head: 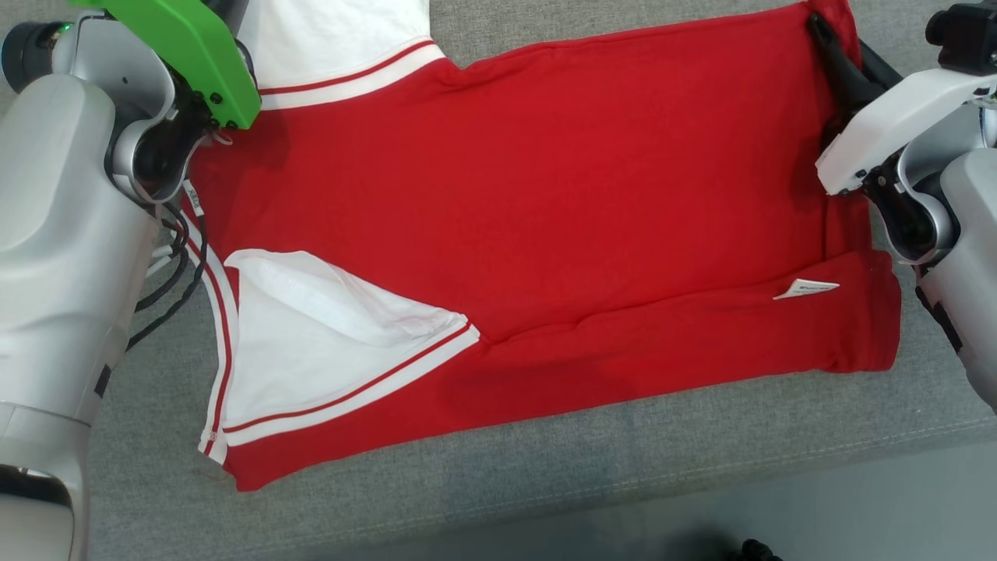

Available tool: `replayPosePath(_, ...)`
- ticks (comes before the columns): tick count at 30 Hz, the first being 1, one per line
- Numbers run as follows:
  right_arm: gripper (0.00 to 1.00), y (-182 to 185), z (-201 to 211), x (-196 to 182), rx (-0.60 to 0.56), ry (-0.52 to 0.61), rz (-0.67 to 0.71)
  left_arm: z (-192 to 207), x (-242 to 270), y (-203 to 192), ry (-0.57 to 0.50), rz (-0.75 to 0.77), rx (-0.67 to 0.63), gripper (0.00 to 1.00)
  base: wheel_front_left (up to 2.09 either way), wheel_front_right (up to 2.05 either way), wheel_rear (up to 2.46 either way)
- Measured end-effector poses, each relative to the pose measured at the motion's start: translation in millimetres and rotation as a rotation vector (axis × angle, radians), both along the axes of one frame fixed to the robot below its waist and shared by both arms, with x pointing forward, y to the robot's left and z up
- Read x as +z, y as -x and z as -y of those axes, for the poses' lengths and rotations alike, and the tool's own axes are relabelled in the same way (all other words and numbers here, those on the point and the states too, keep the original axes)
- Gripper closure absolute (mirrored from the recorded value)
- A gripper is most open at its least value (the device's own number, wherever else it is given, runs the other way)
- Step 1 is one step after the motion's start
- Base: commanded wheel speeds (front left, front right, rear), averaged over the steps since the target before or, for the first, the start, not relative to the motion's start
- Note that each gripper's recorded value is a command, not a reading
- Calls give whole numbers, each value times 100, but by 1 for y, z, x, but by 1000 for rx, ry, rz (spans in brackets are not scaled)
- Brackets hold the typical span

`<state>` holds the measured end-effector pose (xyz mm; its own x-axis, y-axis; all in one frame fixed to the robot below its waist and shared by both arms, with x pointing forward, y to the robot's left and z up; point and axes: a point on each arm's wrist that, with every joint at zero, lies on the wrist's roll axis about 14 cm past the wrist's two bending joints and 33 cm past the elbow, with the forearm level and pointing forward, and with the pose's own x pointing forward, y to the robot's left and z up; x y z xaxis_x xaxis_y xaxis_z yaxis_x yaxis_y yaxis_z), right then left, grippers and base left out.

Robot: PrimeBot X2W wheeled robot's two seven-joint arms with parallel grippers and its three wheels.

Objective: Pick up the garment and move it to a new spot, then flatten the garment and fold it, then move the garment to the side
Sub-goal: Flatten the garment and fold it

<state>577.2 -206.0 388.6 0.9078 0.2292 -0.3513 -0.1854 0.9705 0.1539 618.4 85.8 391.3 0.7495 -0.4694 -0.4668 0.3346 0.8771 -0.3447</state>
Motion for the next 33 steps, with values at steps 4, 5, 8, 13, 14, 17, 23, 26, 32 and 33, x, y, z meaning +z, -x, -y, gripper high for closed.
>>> replayPosePath(4, 100, 0, 1, 8, 9, 2, 35, 1, 15, 0, -1, 56, -26, 100, 0, 0, 0)
replayPosePath(5, 100, 0, 1, 10, 13, 4, 46, 0, 18, 1, 2, 66, -30, 100, 0, 0, 0)
replayPosePath(8, 100, 6, 2, 18, 30, 9, 85, 3, 32, 14, 24, 113, -65, 100, 0, 0, 0)
replayPosePath(13, 100, 19, 0, 24, 67, 20, 122, -4, 47, 34, 23, 172, -98, 100, 0, 0, 0)
replayPosePath(14, 100, 24, -2, 25, 89, 37, 128, -5, 50, 39, 28, 183, -103, 100, 0, 0, 0)
replayPosePath(17, 100, 34, 3, 26, 117, 94, 141, -7, 58, 56, 42, 209, -108, 100, 0, 0, 0)
replayPosePath(23, 100, 55, 0, 28, 207, 205, 168, -10, 72, 98, 91, 240, -96, 100, 0, 0, 0)
replayPosePath(26, 100, 64, -3, 28, 249, 254, 178, -11, 73, 123, 108, 222, -93, 100, 0, 0, 0)
replayPosePath(32, 100, 75, -2, 38, 257, 299, 227, -14, 70, 162, 153, 182, -41, 100, 0, 0, 0)
replayPosePath(33, 100, 76, -1, 39, 244, 295, 232, -13, 71, 167, 170, 178, -29, 100, 0, 0, 0)
